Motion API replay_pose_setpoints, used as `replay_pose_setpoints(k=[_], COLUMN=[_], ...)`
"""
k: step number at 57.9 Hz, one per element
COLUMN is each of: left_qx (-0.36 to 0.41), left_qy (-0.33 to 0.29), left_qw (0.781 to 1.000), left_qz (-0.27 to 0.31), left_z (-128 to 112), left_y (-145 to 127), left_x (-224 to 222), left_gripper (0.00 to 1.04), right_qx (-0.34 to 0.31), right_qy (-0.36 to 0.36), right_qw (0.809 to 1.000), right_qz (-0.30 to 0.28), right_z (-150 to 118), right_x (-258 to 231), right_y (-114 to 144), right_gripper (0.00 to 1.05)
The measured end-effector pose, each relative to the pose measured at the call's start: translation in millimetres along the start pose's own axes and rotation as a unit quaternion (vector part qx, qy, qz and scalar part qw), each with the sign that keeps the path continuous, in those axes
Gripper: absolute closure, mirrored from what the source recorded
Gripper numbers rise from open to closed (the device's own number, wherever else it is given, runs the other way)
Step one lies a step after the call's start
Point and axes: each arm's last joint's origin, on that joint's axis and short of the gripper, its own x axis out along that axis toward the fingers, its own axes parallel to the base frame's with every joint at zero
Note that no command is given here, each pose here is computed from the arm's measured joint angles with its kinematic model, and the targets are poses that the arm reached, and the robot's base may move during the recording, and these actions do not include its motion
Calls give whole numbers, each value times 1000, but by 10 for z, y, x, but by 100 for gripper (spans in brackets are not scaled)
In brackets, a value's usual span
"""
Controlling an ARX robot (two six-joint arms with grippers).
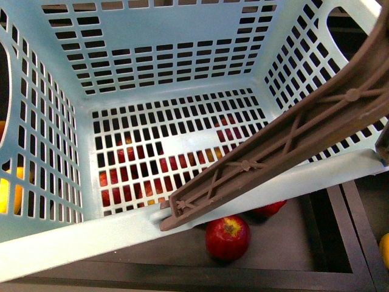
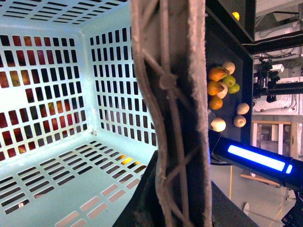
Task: Pick lemon and mango into basket
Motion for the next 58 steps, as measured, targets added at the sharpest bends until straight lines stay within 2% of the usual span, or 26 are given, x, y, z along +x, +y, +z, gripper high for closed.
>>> replay_pose_setpoints(k=[10,17,32,41,49,58], left_qx=[0,0,0,0,0,0], left_qy=[0,0,0,0,0,0], left_qw=[1000,1000,1000,1000,1000,1000], left_qz=[0,0,0,0,0,0], left_z=[0,0,0,0,0,0], left_y=[0,0,0,0,0,0], left_x=[0,0,0,0,0,0], left_gripper=[98,98,98,98,98,98], right_qx=[0,0,-24,-65,-140,-220], right_qy=[1,4,2,-26,-54,-60], right_qw=[1000,1000,999,994,980,956], right_qz=[2,6,31,81,126,185], right_z=[-1,-24,-70,5,27,-45], right_x=[0,-3,-274,-701,-1222,-1879], right_y=[1,-17,-91,-59,-74,-198], right_gripper=[34,39,41,42,42,42])
